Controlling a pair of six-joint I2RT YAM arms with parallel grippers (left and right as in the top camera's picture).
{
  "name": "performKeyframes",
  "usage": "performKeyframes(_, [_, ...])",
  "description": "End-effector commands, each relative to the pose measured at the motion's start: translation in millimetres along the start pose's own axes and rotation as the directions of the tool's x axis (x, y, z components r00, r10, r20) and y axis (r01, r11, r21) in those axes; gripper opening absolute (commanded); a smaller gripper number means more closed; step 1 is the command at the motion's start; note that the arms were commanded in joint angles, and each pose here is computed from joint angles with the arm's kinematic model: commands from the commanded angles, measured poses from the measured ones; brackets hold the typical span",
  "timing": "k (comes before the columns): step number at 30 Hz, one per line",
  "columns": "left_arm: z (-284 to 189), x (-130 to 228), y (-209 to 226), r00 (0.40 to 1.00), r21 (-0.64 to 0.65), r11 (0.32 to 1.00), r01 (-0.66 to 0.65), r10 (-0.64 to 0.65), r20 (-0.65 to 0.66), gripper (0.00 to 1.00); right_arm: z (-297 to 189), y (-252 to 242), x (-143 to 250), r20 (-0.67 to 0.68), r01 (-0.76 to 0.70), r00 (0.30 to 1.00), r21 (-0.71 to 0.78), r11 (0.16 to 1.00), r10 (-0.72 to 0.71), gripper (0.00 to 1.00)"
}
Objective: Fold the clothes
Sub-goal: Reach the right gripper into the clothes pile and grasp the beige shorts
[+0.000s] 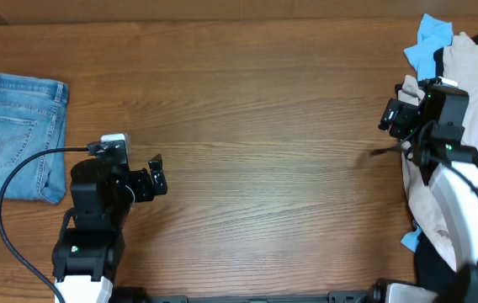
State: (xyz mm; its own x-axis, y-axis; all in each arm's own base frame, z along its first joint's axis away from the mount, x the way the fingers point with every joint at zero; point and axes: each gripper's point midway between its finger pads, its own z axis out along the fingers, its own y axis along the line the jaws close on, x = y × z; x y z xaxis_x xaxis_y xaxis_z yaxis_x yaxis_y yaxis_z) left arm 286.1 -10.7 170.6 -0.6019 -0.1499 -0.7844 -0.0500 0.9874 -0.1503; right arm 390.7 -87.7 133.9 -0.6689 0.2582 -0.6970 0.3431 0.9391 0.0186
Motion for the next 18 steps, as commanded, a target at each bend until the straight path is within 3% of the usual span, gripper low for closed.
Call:
performKeyframes(1, [1, -6, -1, 1.0, 0.008, 1.0, 0.006, -0.006, 0.002, 1.0, 32, 2, 11, -0.06, 0.077, 0.995, -0.01, 0.997, -0.078, 0.91])
performKeyframes(3, [5, -3, -1, 1.0, 0.006, 1.0, 0.008, -0.008, -0.015, 1.0, 54, 2, 29, -0.114, 0.102, 0.988, -0.009, 0.995, -0.102, 0.84])
performKeyframes(8, [11, 3, -2, 0.999, 0.012, 1.0, 0.01, -0.009, -0.048, 1.0, 87, -3, 53, -0.174, 0.113, 0.979, 0.024, 0.993, -0.107, 0.78])
performKeyframes(13, [16, 7, -4, 0.997, 0.026, 1.0, 0.015, -0.013, -0.07, 1.0, 94, -18, 45, -0.136, 0.121, 0.985, 0.12, 0.985, -0.105, 0.78])
performKeyframes(18, [18, 8, -4, 0.997, 0.029, 0.999, 0.015, -0.013, -0.076, 1.0, 96, -17, 31, -0.079, 0.11, 0.992, 0.124, 0.986, -0.101, 0.78])
